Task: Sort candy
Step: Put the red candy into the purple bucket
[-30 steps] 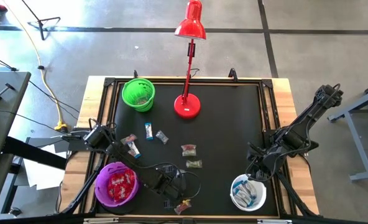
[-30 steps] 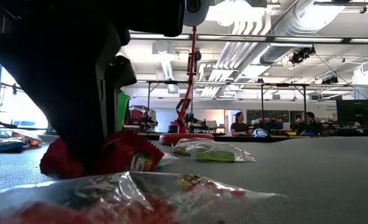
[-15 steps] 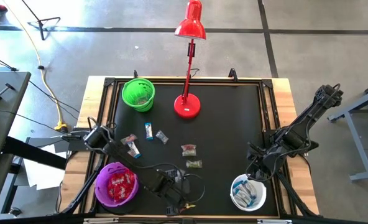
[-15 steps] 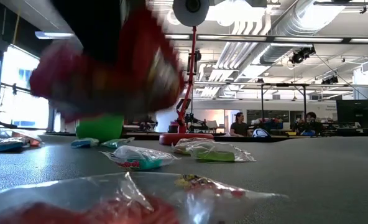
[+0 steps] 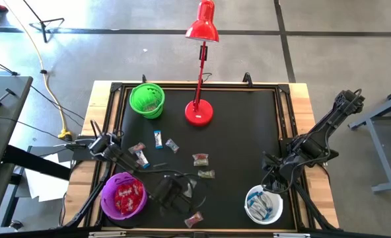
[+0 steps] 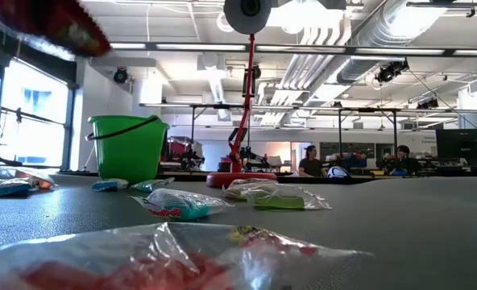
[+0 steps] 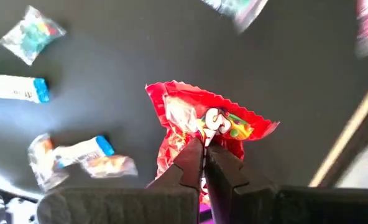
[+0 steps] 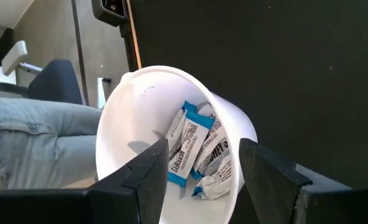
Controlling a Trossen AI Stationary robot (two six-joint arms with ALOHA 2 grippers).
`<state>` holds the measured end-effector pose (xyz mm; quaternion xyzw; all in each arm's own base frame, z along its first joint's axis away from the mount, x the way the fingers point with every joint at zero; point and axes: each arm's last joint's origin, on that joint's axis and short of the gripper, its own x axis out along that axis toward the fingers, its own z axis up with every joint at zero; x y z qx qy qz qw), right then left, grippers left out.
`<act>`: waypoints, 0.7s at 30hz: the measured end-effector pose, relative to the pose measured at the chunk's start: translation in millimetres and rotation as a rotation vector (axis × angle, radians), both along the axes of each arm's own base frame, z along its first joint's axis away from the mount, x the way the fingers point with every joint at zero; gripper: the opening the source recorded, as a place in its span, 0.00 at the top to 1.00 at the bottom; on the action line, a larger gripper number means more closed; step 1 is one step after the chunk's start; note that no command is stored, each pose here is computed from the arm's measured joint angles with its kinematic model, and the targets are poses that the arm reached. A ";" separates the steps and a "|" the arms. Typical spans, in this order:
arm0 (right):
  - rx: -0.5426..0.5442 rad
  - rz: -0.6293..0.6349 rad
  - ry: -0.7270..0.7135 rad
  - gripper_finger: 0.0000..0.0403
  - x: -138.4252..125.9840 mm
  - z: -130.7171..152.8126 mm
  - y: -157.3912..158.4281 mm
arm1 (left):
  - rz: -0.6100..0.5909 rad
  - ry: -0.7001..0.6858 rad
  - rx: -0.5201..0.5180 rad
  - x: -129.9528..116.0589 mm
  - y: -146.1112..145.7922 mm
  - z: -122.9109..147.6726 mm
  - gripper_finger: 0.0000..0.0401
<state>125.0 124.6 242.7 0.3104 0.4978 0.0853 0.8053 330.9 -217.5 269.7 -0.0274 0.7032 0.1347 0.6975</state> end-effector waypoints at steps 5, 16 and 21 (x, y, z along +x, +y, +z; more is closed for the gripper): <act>-0.007 0.002 0.005 0.52 -0.4 -0.5 -0.4 | 0.108 -0.143 -0.051 -4.8 -4.3 34.6 1.00; -0.056 0.040 0.006 0.52 -2.1 -2.7 -2.2 | 0.443 -0.375 -0.127 -49.7 -6.8 89.9 1.00; -0.067 0.041 0.017 0.52 -3.0 -3.6 -3.1 | 0.593 -0.409 -0.211 -65.4 1.1 110.9 1.00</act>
